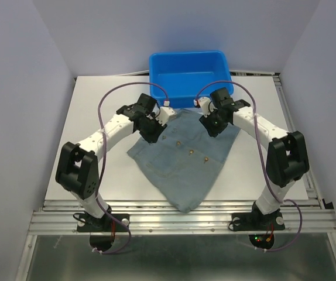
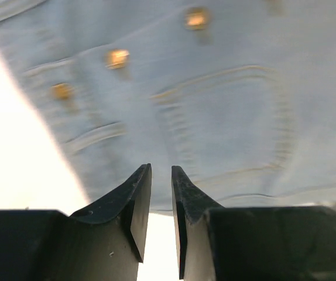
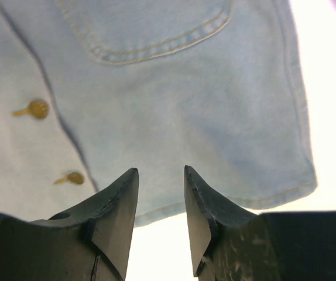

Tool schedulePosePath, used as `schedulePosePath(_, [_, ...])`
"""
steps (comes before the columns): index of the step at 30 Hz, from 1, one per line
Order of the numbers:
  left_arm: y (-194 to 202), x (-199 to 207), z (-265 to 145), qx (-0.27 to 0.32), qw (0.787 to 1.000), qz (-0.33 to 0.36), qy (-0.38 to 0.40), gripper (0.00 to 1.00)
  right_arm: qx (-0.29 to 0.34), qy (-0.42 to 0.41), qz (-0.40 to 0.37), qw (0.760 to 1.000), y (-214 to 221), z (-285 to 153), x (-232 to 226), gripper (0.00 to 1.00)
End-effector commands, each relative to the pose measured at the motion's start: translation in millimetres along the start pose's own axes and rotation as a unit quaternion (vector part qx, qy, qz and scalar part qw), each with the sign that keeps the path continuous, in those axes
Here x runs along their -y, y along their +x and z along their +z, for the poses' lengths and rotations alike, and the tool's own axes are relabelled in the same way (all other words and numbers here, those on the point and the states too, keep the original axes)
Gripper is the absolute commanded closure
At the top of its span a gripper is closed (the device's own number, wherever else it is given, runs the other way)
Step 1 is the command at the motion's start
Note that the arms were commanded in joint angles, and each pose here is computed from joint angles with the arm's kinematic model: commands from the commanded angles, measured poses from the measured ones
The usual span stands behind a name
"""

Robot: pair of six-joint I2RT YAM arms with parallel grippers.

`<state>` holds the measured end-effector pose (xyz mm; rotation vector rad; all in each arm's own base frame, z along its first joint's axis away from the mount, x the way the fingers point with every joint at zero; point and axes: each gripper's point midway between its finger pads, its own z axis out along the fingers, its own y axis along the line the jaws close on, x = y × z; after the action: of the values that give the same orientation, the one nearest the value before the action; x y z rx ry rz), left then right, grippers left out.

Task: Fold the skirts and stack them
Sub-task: Flatten the skirt out

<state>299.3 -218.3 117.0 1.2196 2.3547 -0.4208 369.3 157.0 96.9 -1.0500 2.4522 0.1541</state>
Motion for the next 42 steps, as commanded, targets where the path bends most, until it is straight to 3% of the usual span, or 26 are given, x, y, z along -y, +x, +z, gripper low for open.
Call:
schedulePosePath(1, [32, -62, 13, -0.074, 0.992, 0.025, -0.094, 0.69, -0.051, -0.06, 0.045, 0.996, 36, 4, -32, 0.57])
schedulePosePath(8, [68, -72, 29, -0.134, 0.983, 0.083, -0.096, 0.71, -0.11, -0.053, 0.061, 0.991, 79, 32, -41, 0.58])
schedulePosePath(13, [98, -54, 30, -0.174, 0.976, 0.114, -0.072, 0.75, -0.129, -0.021, 0.058, 0.99, 80, 67, -23, 0.59])
schedulePosePath(18, [124, -6, 34, -0.2, 0.97, 0.138, -0.005, 0.8, -0.123, 0.012, 0.037, 0.992, 55, 102, 5, 0.59])
schedulePosePath(22, [116, 54, 29, -0.182, 0.966, 0.166, 0.075, 0.81, -0.11, 0.033, 0.027, 0.993, 26, 124, 25, 0.59])
schedulePosePath(26, [103, 108, 16, -0.163, 0.957, 0.194, 0.138, 0.81, -0.096, 0.009, 0.003, 0.995, 12, 112, 22, 0.59])
schedulePosePath(30, [105, 126, 11, -0.168, 0.953, 0.189, 0.165, 0.81, -0.103, -0.022, -0.027, 0.994, 39, 86, 2, 0.59])
schedulePosePath(33, [112, 132, 6, -0.172, 0.95, 0.186, 0.181, 0.81, -0.13, -0.071, -0.054, 0.988, 84, 71, -25, 0.59])
schedulePosePath(38, [94, 158, -8, -0.128, 0.949, 0.166, 0.234, 0.81, -0.123, -0.07, -0.093, 0.986, 115, 50, -43, 0.58])
schedulePosePath(42, [49, 130, -12, -0.071, 0.972, 0.168, 0.147, 0.78, -0.107, -0.052, -0.073, 0.99, 92, 46, -34, 0.58])
